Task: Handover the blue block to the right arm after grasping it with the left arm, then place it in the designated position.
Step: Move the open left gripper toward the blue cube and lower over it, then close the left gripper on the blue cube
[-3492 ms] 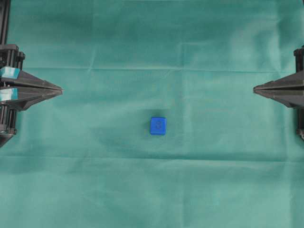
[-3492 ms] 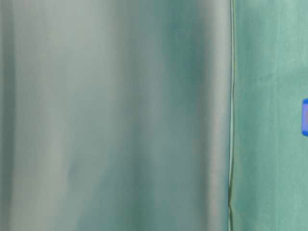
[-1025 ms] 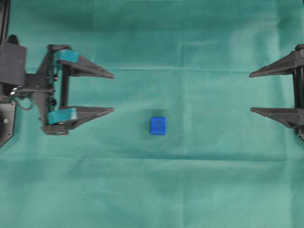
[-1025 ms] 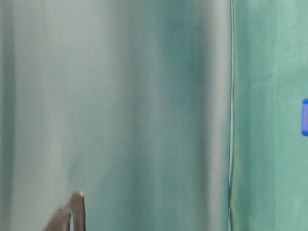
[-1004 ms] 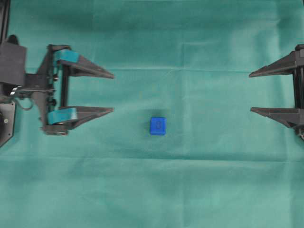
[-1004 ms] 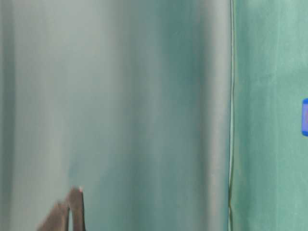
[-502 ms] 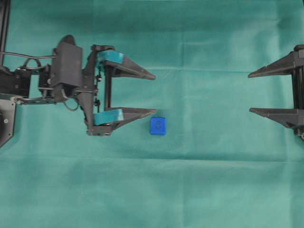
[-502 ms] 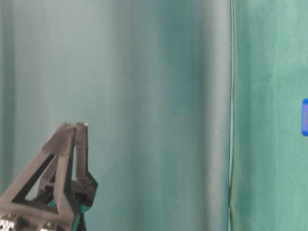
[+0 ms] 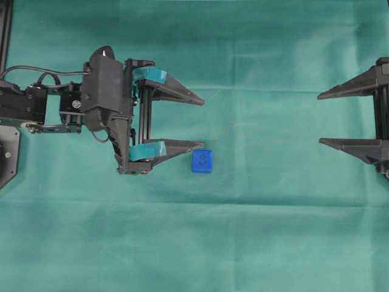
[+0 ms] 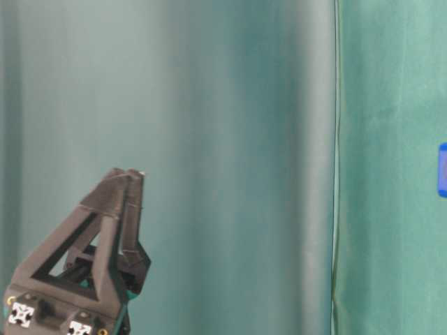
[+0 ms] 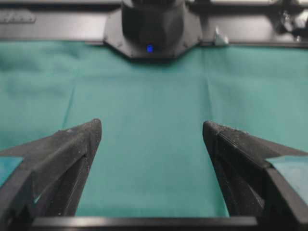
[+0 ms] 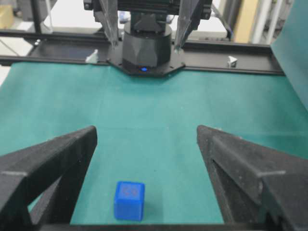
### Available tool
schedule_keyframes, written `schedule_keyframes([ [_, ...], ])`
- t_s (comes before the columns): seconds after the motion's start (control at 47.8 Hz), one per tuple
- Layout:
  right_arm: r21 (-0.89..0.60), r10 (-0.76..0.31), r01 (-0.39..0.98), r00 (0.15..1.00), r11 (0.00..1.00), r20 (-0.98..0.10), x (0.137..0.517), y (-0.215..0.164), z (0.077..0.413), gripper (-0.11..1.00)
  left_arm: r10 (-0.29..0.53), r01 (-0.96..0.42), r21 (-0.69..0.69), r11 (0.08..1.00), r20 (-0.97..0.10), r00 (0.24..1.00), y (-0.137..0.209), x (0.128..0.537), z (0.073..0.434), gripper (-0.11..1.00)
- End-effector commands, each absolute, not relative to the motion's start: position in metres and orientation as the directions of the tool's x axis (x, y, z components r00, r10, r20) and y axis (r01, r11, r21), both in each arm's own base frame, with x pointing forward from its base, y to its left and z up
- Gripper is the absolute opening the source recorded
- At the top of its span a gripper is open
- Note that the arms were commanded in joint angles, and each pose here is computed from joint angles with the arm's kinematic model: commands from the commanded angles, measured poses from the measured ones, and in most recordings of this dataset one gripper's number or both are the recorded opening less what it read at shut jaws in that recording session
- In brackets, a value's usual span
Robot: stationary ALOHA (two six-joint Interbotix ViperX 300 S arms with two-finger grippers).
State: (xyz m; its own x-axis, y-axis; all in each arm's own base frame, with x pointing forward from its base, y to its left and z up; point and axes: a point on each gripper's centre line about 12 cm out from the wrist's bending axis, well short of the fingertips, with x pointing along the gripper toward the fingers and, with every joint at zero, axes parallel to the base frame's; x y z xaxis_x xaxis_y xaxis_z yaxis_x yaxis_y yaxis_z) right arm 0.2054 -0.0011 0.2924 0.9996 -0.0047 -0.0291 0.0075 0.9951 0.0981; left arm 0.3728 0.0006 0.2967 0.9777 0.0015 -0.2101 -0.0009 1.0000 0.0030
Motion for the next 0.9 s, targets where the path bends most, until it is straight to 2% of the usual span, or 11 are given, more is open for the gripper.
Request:
schedule_keyframes([
  [0.0, 0.095, -0.006, 0.007, 1.000, 0.995, -0.012, 0.208, -0.001, 0.300, 0.94, 0.003, -0.003, 0.001, 1.000, -0.244, 0.970, 0.001, 0.377, 0.308, 1.00],
  [0.167, 0.095, -0.006, 0.007, 1.000, 0.995, -0.015, 0.208, -0.001, 0.299, 0.94, 0.003, -0.003, 0.001, 1.000, -0.376, 0.927, 0.001, 0.385, 0.307, 1.00],
  [0.335, 0.095, -0.006, 0.008, 1.000, 0.995, -0.023, 0.209, -0.001, 0.298, 0.94, 0.003, -0.002, 0.003, 1.000, -0.535, 0.845, 0.001, 0.394, 0.302, 1.00],
  [0.544, 0.095, -0.006, 0.008, 1.000, 0.995, -0.025, 0.209, -0.001, 0.297, 0.94, 0.003, -0.003, 0.002, 1.000, -0.682, 0.732, 0.001, 0.404, 0.303, 1.00],
  [0.69, 0.095, -0.006, 0.009, 0.999, 0.995, -0.035, 0.209, -0.001, 0.296, 0.94, 0.006, -0.002, 0.006, 1.000, -0.733, 0.681, 0.002, 0.411, 0.305, 1.00],
  [0.878, 0.095, -0.006, 0.010, 0.999, 0.995, -0.038, 0.209, -0.001, 0.296, 0.94, 0.007, -0.001, 0.009, 1.000, -0.727, 0.686, 0.002, 0.412, 0.307, 1.00],
])
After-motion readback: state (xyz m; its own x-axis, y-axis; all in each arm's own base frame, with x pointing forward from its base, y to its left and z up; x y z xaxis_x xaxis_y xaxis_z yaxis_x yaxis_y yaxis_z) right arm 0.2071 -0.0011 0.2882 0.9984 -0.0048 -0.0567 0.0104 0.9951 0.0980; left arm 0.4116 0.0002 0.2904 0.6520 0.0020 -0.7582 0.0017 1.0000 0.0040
